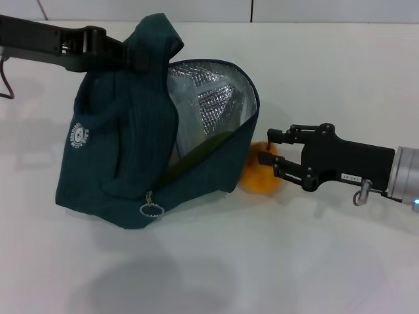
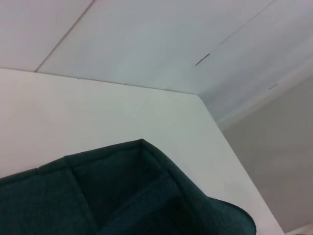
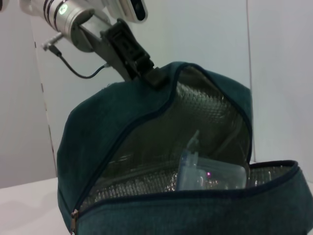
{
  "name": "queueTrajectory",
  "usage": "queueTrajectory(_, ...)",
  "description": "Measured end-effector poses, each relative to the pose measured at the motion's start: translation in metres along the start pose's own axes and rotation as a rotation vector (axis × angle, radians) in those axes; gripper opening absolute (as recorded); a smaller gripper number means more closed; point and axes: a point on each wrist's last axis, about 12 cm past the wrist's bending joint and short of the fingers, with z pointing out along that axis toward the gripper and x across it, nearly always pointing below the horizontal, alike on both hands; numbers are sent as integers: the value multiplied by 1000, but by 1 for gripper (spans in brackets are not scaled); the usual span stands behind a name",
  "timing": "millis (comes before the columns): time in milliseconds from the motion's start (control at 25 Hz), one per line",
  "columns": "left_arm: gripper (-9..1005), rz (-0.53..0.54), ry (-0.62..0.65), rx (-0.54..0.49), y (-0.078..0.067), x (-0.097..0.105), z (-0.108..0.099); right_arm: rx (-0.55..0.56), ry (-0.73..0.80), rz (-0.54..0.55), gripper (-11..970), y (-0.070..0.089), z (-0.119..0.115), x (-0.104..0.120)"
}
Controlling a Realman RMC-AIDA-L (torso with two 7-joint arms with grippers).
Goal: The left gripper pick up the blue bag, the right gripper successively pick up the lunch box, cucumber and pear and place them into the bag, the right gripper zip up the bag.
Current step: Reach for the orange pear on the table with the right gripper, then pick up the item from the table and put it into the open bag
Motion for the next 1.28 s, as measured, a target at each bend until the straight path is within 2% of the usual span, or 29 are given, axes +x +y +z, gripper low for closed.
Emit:
queueTrajectory(80,44,2,0,1,0,0,0,-1,7,0,547,-1,2,0)
queueTrajectory(280,44,1,0,1,0,0,0,3,14,-1,390,-2,5,-1)
queueTrajectory(520,43,1,0,1,0,1,0,-3,16,-1,161,-2,6,-1)
queueTrajectory(600,43,2,0,1,0,1,0,-3,16,-1,30,-2,6,-1)
queueTrajectory(960,44,3,0,0,0,1,0,-4,5,-4,30,-1,4,-2)
queueTrajectory(1280,44,-7,-1,-4,3,4,-2,12,-92,16,30,-4,-8,-10)
